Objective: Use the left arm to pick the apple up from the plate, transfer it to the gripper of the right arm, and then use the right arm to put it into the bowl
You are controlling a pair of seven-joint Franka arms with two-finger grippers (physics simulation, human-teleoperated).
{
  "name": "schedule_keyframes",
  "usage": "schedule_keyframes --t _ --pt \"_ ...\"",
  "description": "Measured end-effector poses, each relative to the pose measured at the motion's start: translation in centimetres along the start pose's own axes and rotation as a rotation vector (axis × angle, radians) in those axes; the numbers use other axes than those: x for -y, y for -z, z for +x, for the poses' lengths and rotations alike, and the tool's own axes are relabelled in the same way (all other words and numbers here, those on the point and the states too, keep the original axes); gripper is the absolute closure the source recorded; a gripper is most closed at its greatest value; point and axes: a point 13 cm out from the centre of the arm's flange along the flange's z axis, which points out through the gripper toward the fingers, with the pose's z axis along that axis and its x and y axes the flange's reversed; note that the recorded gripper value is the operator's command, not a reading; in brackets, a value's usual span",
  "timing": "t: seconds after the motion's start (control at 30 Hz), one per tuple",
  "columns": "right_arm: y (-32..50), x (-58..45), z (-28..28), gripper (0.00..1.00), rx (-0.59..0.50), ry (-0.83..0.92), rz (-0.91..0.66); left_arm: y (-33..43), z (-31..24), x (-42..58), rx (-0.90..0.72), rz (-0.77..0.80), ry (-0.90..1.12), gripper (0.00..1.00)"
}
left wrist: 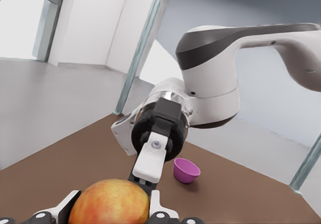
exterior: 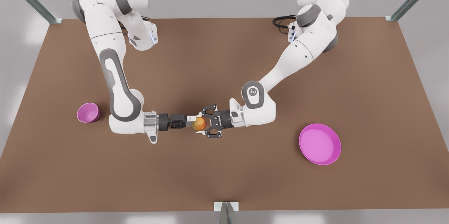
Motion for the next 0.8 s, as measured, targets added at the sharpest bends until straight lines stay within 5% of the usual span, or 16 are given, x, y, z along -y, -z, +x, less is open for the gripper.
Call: schedule_keyframes --t 0.6,0.73,0.8 --pt "-2.8 -0.4 -1.0 0.01 0.041 0.016 0.005 -0.1 0.2 0.0 -0.003 -0.001 -0.140 0.26" --pt "-3.6 -0.5 -1.1 0.40 0.052 0.024 0.014 -0.1 0.2 0.0 -0.003 -0.001 -0.156 0.26" --pt "-3.6 -0.5 -1.2 0.40 0.060 0.026 0.017 -0.1 0.2 0.0 -0.003 -0.002 -0.163 0.22"
